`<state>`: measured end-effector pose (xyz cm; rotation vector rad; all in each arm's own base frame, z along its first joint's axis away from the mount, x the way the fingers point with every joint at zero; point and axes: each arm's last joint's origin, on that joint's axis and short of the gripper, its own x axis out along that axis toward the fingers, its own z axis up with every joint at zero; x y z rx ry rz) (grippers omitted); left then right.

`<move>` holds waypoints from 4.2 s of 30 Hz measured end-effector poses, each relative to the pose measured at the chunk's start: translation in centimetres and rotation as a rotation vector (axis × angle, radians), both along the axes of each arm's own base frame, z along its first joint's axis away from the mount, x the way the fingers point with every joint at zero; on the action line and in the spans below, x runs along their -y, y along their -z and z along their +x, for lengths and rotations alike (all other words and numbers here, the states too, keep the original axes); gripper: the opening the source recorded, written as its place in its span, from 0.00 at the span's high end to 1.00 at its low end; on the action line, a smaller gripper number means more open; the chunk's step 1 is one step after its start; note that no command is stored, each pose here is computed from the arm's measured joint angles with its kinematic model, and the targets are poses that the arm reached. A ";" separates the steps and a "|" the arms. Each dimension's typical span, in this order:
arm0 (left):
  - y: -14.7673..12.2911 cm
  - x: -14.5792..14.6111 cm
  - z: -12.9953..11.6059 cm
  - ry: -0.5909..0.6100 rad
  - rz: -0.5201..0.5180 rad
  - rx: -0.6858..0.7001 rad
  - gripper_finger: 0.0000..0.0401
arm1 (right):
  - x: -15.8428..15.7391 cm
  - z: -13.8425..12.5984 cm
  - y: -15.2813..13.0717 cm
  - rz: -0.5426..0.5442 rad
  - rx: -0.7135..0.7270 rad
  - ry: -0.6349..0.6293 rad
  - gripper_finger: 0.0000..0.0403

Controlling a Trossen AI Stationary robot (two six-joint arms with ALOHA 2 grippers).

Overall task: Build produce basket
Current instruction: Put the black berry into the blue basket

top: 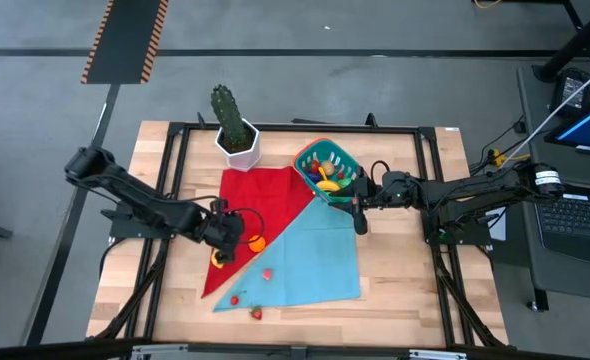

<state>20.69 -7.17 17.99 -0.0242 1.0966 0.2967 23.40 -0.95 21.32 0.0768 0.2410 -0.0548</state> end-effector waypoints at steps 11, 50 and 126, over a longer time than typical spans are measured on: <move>2.1 -0.8 1.0 -0.015 -0.022 -0.120 0.61 | 0.0 0.0 0.1 -0.001 -0.008 0.000 0.68; 3.6 -1.5 1.4 -0.041 -0.103 -0.111 0.66 | 0.0 0.0 0.2 -0.002 -0.020 0.000 0.68; 0.7 -2.0 0.2 -0.018 -0.103 -0.015 1.00 | 0.0 0.0 0.2 0.002 -0.018 0.001 0.68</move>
